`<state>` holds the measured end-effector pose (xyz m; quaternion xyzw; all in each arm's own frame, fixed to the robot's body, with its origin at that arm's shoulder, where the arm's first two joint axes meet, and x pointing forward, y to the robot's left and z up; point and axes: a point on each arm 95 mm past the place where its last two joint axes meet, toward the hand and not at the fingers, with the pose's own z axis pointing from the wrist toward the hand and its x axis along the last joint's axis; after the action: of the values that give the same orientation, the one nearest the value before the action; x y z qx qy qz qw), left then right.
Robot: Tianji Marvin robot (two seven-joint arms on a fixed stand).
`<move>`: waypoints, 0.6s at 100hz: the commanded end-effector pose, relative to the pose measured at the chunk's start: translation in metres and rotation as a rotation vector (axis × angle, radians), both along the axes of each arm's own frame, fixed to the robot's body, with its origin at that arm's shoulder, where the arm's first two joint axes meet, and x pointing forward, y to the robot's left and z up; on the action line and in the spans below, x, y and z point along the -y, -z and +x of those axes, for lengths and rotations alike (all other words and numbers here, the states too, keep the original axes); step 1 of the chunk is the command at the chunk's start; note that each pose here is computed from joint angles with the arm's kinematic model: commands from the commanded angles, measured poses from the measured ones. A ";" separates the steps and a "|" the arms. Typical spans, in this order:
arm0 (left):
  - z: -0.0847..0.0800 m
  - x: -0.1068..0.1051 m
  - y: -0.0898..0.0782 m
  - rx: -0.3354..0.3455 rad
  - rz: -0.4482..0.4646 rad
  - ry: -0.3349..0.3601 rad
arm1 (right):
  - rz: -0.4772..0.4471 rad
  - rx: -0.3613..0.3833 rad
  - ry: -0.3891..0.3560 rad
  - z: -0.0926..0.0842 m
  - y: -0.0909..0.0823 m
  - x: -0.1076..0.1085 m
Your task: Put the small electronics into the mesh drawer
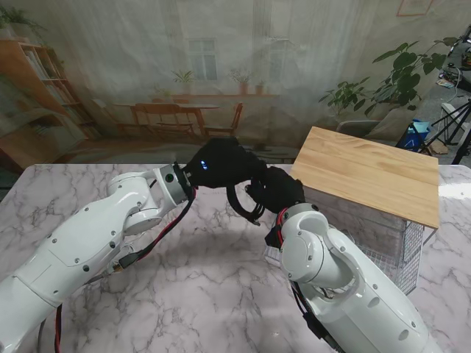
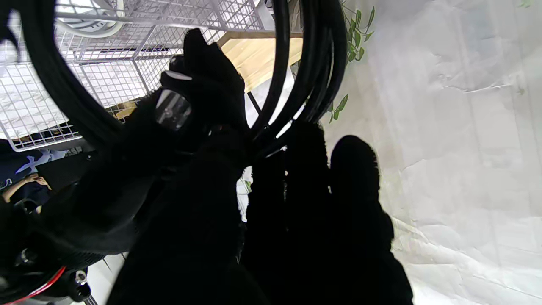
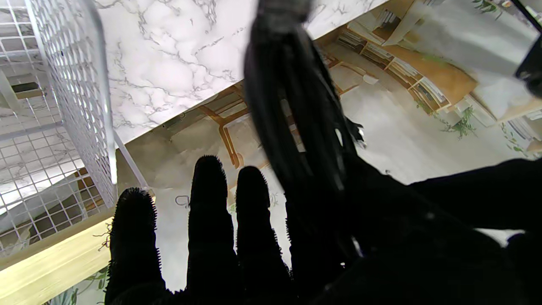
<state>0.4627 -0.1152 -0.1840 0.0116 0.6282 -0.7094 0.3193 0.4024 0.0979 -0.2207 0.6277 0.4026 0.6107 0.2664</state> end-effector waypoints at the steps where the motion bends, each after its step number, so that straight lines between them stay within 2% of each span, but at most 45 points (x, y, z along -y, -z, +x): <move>1: -0.006 0.001 0.003 -0.014 -0.003 0.012 | 0.013 0.005 -0.003 -0.002 -0.001 -0.001; 24: -0.006 -0.015 0.006 -0.028 0.003 -0.022 | 0.024 0.081 0.012 -0.003 -0.004 0.004; 35: -0.002 -0.027 0.009 -0.115 0.023 -0.069 | 0.028 0.114 0.025 -0.002 -0.009 0.010; 43: 0.001 -0.038 0.010 -0.144 0.029 -0.107 | 0.034 0.133 0.034 -0.002 -0.016 0.016; 53: 0.004 -0.050 0.012 -0.186 -0.025 -0.117 | 0.026 0.171 0.035 -0.004 -0.025 0.025; 60: 0.005 -0.061 0.014 -0.175 -0.038 -0.138 | 0.015 0.197 0.034 -0.006 -0.031 0.033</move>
<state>0.4646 -0.0688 -0.1893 -0.0847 0.6345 -0.7057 0.3037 0.4008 0.0715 -0.2009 0.5886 0.3614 0.6577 0.3007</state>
